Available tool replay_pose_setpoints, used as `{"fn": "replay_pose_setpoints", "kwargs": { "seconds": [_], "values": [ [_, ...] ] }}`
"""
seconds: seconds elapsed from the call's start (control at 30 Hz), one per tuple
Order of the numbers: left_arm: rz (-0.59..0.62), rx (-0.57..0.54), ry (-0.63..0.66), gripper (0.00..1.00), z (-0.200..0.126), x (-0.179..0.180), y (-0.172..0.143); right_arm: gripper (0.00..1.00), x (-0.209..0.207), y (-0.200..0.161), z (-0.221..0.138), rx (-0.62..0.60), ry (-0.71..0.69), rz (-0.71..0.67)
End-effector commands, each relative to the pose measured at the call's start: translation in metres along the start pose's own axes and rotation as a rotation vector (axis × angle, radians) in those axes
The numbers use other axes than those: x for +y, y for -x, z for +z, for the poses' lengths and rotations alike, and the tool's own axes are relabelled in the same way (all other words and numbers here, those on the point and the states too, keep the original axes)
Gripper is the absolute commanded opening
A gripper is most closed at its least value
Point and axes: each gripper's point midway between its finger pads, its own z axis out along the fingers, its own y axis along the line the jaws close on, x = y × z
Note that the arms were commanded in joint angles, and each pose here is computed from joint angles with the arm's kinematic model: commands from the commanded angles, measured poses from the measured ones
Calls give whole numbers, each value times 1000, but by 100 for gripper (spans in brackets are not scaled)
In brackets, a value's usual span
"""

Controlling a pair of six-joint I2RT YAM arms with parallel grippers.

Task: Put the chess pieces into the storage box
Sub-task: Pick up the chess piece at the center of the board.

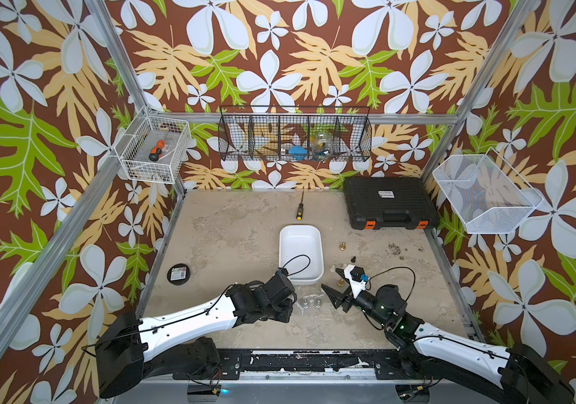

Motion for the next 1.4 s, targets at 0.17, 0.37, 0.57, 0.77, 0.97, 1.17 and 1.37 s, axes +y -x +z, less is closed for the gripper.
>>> {"fn": "replay_pose_setpoints", "kwargs": {
  "seconds": [0.17,0.37,0.57,0.77,0.97,1.17,1.37],
  "values": [
    [-26,5,75,39,14,15,-5,80,0,7,-3,-34,-1,-22],
    [-20,4,100,39,21,22,-7,80,2,8,-4,-39,5,-23],
    [-14,2,107,36,27,23,-7,80,2,7,-2,-30,5,-22],
    [-11,-12,103,34,29,21,-4,80,2,6,-1,-24,5,-22],
    [-7,2,111,29,34,22,-6,80,2,6,-1,-20,4,-23],
    [-2,10,123,22,38,26,-9,81,2,7,-1,-25,2,-22],
    [-3,13,128,13,39,27,-10,81,2,7,-1,-24,2,-22]
  ]
}}
